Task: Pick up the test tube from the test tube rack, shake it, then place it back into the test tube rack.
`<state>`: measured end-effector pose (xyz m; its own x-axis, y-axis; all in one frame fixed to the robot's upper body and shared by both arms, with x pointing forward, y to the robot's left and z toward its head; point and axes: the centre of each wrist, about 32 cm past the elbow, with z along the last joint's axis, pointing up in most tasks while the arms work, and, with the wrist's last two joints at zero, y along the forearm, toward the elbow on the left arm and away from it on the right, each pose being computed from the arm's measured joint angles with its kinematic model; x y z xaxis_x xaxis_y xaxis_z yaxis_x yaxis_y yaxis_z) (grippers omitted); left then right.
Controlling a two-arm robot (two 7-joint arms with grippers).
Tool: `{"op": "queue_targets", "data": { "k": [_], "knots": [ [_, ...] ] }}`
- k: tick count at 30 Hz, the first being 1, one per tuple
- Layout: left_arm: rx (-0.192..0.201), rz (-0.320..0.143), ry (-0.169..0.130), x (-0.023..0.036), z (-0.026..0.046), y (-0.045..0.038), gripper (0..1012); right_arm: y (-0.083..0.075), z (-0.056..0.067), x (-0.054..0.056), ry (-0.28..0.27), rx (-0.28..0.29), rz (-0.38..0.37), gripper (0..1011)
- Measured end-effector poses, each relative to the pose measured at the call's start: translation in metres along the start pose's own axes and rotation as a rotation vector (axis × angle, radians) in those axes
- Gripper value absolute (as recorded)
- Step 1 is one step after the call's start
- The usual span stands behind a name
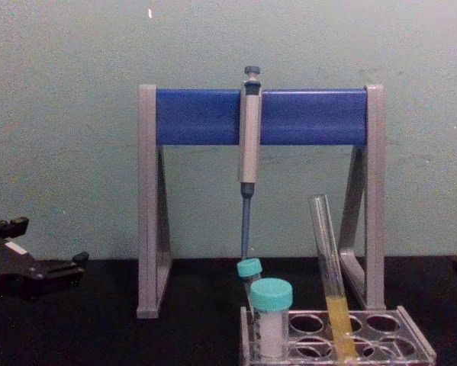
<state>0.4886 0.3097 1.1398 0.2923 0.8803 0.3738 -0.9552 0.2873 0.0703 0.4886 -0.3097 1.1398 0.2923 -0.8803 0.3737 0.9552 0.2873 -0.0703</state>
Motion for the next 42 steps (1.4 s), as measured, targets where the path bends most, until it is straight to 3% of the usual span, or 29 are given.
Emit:
{"op": "queue_targets", "data": {
  "k": [42],
  "knots": [
    [0.000,0.000,0.000,0.0000,0.0000,0.0000,1001,0.0000,0.0000,0.0000,0.000,0.000,0.000,1000]
  ]
}}
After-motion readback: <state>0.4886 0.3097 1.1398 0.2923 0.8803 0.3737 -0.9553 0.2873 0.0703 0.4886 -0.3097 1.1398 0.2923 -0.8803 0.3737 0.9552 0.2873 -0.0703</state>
